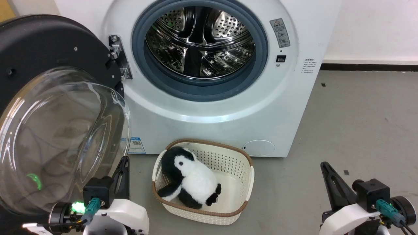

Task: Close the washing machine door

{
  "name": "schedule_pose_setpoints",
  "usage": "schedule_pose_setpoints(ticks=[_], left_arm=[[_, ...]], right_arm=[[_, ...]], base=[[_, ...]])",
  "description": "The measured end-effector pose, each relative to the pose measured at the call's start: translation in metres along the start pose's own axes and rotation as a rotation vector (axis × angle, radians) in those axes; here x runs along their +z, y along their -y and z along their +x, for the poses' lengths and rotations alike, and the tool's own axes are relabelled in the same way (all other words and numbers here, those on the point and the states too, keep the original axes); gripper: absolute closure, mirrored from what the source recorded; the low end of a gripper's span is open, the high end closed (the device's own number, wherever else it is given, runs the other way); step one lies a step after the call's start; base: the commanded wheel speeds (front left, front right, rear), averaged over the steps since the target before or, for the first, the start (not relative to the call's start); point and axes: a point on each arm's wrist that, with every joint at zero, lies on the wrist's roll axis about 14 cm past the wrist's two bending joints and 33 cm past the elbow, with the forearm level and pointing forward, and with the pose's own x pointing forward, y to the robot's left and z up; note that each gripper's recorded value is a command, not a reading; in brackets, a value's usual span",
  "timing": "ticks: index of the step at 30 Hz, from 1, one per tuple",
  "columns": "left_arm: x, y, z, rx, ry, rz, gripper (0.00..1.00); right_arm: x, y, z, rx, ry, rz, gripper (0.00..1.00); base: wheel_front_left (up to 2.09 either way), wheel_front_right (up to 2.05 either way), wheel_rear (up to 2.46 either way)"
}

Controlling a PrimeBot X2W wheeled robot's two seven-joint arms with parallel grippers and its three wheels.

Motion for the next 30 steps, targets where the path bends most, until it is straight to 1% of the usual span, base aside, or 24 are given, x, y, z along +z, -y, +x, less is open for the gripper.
schedule_pose_setpoints(ticks=[30], left_arm=[[0.0000,-0.0001,0.0000,0.000,0.000,0.000,1.00]], right_arm=[[0.0000,0.0000,0.0000,0.000,0.000,0.000,1.00]], base=[[0.00,0.00,0.00]])
